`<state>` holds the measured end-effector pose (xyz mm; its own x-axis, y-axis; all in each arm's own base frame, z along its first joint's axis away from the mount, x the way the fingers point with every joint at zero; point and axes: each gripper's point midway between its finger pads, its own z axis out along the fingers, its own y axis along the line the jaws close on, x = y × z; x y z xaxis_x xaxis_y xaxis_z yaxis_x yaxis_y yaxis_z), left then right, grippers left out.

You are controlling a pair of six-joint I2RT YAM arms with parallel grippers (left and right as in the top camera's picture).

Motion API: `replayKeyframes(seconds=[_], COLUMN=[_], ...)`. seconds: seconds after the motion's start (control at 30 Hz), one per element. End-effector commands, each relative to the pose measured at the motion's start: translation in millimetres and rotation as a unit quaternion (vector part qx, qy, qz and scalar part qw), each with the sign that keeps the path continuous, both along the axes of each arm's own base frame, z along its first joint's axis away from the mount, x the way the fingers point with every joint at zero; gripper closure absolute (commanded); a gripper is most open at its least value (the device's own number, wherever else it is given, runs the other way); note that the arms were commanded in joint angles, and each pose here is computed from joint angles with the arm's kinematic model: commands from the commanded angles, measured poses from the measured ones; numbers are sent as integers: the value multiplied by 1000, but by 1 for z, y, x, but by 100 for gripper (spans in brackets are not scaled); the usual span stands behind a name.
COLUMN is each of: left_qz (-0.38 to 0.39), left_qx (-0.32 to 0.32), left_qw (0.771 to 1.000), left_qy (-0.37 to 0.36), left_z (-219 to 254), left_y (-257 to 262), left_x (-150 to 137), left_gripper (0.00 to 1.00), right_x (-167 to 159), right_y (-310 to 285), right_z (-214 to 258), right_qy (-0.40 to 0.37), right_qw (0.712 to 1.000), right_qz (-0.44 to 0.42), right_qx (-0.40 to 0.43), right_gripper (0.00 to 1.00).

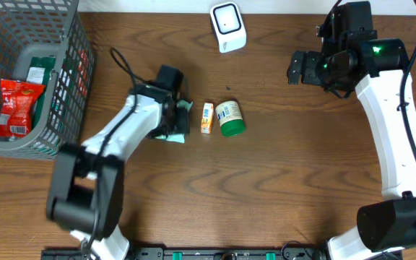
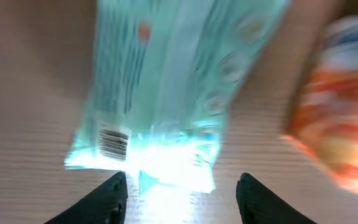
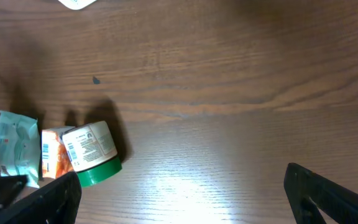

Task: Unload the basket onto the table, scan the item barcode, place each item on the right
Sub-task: 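Retract the left arm back into the grey basket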

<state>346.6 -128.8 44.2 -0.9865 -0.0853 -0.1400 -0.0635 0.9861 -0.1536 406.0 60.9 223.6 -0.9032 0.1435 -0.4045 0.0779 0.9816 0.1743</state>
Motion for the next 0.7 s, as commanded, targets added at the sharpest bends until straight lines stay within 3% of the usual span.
replayKeyframes(seconds=[0.0,0.2,0.37,0.47,0.67], left_qz=[-12,43,155,224,311], left_qx=[-22,41,130,179,214], left_qw=[992,968,925,897,883], left_qy=[-123,-242,-322,-337,-280], left_z=[89,218,302,316,283], left_y=[4,69,166,225,312], left_x=[33,50,53,50,39], left_gripper=[41,35,23,12,9], right_x=[3,3,3,3,3], right_y=[2,2,2,2,2], right_z=[4,4,4,4,4], right_qy=[-6,-6,-6,-6,-6], right_qw=[1000,1000,1000,1000,1000], right_qz=[6,6,6,6,6], right_qx=[1,1,1,1,1], right_gripper=[1,1,1,1,1])
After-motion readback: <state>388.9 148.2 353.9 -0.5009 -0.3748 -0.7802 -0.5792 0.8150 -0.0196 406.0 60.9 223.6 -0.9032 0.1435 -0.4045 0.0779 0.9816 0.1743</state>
